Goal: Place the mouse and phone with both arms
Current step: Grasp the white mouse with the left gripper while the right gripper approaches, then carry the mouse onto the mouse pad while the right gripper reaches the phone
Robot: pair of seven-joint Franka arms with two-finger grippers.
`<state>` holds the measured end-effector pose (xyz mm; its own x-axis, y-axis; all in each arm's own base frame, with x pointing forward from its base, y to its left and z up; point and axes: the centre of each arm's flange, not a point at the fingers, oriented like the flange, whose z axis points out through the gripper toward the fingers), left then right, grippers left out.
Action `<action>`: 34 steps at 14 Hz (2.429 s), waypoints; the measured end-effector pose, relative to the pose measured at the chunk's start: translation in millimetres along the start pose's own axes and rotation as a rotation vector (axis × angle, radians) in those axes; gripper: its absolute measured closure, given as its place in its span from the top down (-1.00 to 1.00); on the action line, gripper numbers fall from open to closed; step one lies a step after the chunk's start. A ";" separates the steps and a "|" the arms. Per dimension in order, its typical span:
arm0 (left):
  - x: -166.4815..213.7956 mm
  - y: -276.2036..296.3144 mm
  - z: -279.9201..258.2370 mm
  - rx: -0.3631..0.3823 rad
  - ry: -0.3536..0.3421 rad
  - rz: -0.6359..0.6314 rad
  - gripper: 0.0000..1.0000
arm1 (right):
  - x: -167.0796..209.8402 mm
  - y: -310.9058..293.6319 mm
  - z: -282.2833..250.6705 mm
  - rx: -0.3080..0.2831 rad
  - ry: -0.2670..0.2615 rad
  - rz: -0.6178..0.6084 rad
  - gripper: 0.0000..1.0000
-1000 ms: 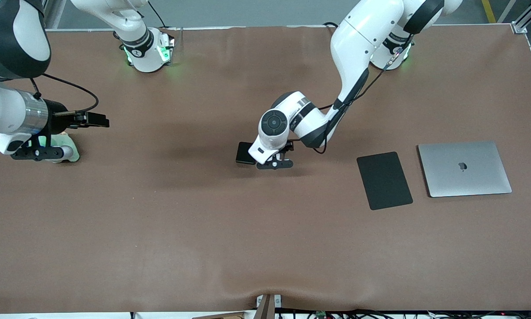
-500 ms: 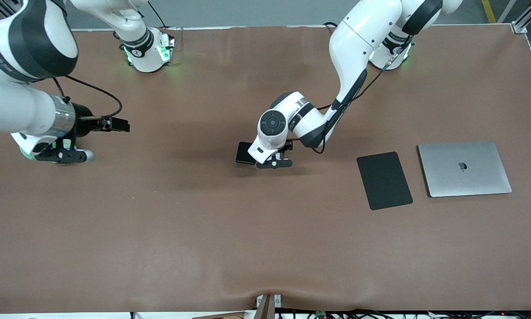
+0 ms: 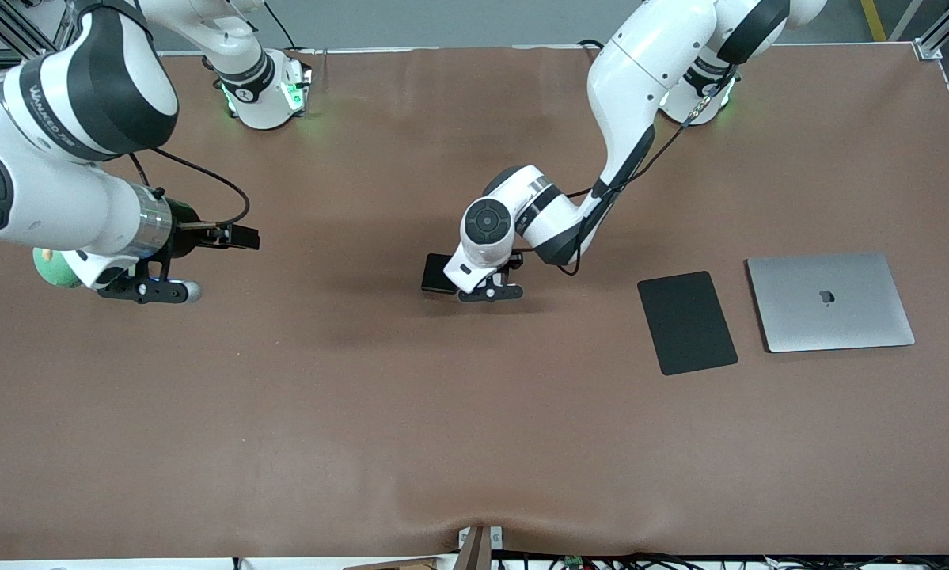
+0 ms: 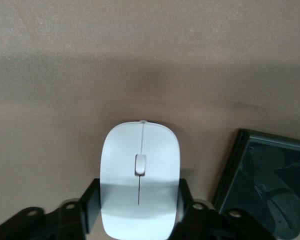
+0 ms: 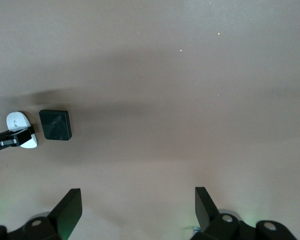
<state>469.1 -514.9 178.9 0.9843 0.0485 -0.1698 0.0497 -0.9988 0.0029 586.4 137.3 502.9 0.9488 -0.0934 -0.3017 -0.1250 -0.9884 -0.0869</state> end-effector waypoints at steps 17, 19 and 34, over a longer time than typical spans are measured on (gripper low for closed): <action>85.4 -133.7 -196.9 0.055 0.105 0.024 0.24 | 2.0 -103.4 62.9 0.050 0.051 0.081 1.00; 103.8 -173.6 -215.7 0.060 0.099 0.046 0.24 | 0.9 -121.1 75.9 0.060 0.051 0.092 1.00; 161.0 -362.3 -133.5 0.052 0.004 -0.074 0.24 | 12.7 -217.0 210.5 0.022 0.101 0.056 1.00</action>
<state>632.2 -143.7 282.0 0.9790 0.1217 -0.1635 0.1133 -0.9917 -0.0602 564.5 375.9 318.1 0.9643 -0.1616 -0.2097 -0.1843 -0.9784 -0.0936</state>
